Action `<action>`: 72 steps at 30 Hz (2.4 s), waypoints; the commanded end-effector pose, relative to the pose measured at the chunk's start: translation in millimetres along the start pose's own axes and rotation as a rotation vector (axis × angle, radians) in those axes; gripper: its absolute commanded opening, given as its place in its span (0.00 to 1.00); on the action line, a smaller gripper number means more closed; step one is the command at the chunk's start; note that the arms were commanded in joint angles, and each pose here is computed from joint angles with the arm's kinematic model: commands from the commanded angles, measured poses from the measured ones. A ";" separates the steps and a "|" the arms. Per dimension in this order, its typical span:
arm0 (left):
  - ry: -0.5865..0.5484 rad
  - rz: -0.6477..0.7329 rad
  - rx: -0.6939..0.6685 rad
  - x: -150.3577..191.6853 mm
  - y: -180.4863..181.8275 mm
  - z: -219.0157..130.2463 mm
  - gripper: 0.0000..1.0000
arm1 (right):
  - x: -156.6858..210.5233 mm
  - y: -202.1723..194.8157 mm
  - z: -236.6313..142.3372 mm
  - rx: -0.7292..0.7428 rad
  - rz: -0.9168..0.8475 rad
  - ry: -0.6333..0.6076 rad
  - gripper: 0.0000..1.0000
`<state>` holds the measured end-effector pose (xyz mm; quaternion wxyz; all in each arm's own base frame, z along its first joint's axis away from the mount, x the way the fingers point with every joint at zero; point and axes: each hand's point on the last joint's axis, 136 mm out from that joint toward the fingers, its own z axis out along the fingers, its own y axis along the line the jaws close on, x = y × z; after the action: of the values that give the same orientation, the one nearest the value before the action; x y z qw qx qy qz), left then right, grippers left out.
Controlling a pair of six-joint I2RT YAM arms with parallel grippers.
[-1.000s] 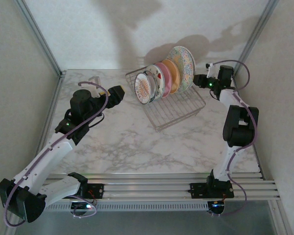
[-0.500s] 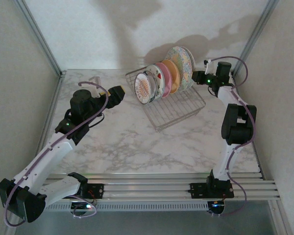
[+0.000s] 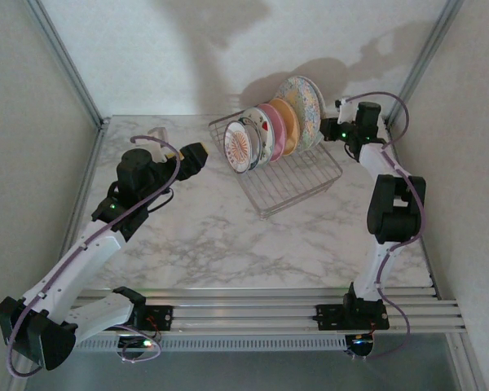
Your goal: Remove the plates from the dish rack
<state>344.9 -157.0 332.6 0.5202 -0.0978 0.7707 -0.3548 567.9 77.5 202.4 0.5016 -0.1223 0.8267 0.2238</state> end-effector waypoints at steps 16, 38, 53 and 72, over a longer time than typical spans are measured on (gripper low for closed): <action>-0.002 -0.011 0.049 1.5 -8.8 -0.1 0.95 | -89.2 18.7 -82.7 0.316 -0.150 -0.180 0.00; 0.014 -0.059 0.129 1.5 -28.3 10.8 0.95 | -148.4 41.2 -205.7 0.565 -0.230 -0.307 0.00; 0.194 -0.182 0.292 43.0 -88.1 68.4 0.88 | -151.3 118.2 -287.3 0.339 -0.020 -0.367 0.00; 0.255 -0.393 0.425 52.5 -120.8 114.5 0.73 | -127.3 216.0 -235.6 -0.279 0.412 -0.168 0.00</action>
<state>395.5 -316.7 332.2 0.3474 -0.1002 0.7214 -0.5907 357.3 132.6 433.5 0.4836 0.0153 0.7853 0.3862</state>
